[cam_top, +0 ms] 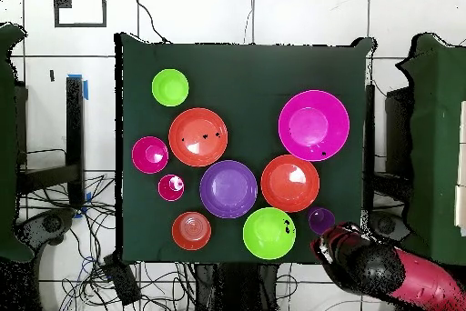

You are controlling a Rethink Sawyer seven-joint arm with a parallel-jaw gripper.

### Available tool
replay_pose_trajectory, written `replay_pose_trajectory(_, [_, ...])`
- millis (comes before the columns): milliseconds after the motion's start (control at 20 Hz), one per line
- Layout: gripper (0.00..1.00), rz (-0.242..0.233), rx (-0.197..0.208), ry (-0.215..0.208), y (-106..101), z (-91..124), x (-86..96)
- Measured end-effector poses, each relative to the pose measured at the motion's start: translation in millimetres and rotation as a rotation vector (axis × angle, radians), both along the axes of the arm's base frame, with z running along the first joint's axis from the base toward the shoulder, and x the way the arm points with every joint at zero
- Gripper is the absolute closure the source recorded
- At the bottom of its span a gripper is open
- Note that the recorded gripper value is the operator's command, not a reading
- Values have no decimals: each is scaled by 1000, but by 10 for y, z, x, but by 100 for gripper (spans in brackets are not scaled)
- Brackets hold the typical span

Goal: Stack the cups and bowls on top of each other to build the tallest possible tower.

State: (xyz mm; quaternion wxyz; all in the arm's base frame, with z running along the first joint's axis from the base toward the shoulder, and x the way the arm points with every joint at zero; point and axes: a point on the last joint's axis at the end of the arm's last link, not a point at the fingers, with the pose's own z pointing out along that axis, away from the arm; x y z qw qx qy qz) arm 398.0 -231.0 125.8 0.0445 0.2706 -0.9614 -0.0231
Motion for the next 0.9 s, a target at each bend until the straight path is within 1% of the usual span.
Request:
replay_pose_trajectory(150, [0, -16, -12, -16, 102, -27, 3])
replay_pose_trajectory(300, [0, -30, -17, -23, 170, -61, -1])
replay_pose_trajectory(350, [0, -44, -22, -32, 224, -87, -8])
replay_pose_trajectory(700, [0, -75, -37, -57, 387, -121, -25])
replay_pose_trajectory(900, [0, -91, -42, -67, 430, -160, -41])
